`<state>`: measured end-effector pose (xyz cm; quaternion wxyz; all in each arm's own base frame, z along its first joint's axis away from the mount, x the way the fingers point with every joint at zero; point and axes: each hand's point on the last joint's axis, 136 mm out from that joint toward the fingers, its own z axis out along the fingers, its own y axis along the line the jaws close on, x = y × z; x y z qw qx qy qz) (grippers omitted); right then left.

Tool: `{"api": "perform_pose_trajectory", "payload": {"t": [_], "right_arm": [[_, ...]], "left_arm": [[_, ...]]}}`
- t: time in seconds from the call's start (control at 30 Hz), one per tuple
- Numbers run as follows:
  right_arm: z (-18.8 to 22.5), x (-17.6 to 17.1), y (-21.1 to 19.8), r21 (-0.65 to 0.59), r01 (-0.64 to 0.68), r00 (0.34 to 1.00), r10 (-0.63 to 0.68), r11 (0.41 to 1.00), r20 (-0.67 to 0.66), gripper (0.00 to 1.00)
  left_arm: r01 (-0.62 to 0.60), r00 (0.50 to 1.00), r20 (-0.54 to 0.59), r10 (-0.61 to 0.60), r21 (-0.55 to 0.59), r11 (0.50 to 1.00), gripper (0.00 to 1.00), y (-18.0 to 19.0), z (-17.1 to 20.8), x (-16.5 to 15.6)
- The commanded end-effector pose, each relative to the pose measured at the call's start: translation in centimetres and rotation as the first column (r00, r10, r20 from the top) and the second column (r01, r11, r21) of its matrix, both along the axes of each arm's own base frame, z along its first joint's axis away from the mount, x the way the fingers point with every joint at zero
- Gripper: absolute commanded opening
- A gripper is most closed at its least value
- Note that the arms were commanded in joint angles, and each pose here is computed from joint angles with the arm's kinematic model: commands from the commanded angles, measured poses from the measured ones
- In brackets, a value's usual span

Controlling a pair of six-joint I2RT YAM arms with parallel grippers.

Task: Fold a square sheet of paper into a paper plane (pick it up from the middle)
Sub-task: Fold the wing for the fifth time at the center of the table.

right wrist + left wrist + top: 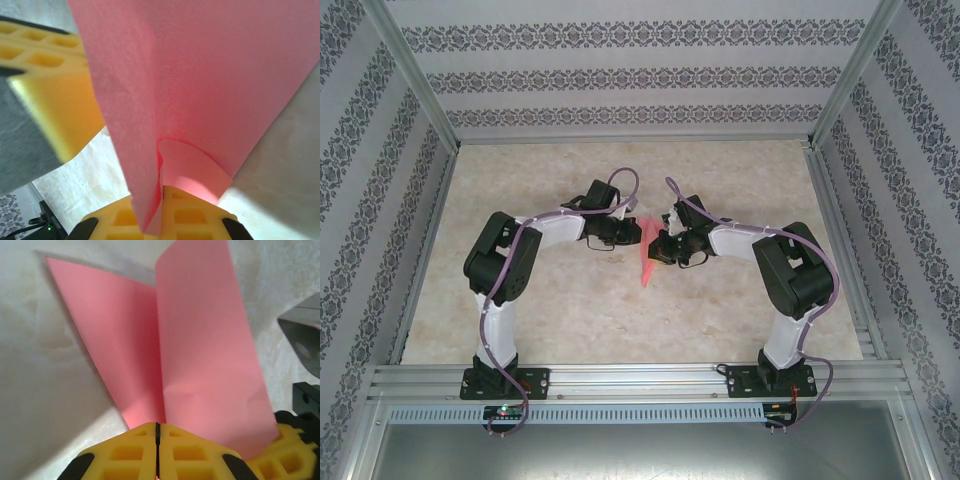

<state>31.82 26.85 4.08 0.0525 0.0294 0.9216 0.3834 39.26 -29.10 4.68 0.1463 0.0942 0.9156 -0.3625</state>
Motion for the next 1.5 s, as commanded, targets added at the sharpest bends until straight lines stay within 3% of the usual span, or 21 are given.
{"api": "perform_pose_trajectory", "payload": {"t": [0.0,0.23,0.53,1.47], "right_arm": [[-0.1,0.2,0.0,-0.001,-0.017,1.000,0.017,1.000,0.001,0.00],[0.1,0.3,0.1,-0.014,-0.046,0.999,0.046,0.999,0.006,0.00],[0.2,0.8,0.6,-0.024,-0.119,0.993,0.119,0.993,0.016,0.00],[-0.5,1.9,0.3,-0.002,-0.225,0.974,0.225,0.974,0.022,0.00]], "left_arm": [[0.022,1.000,-0.018,-0.022,-0.002,1.000,0.09,0.1,-0.2,0.4],[0.038,0.998,-0.046,-0.038,0.007,0.999,0.08,-0.1,-1.5,0.7],[0.071,0.995,-0.067,-0.070,0.017,0.997,0.00,0.2,-2.8,0.8],[0.121,0.987,-0.104,-0.121,-0.001,0.993,0.00,0.2,-3.8,0.5]]}}
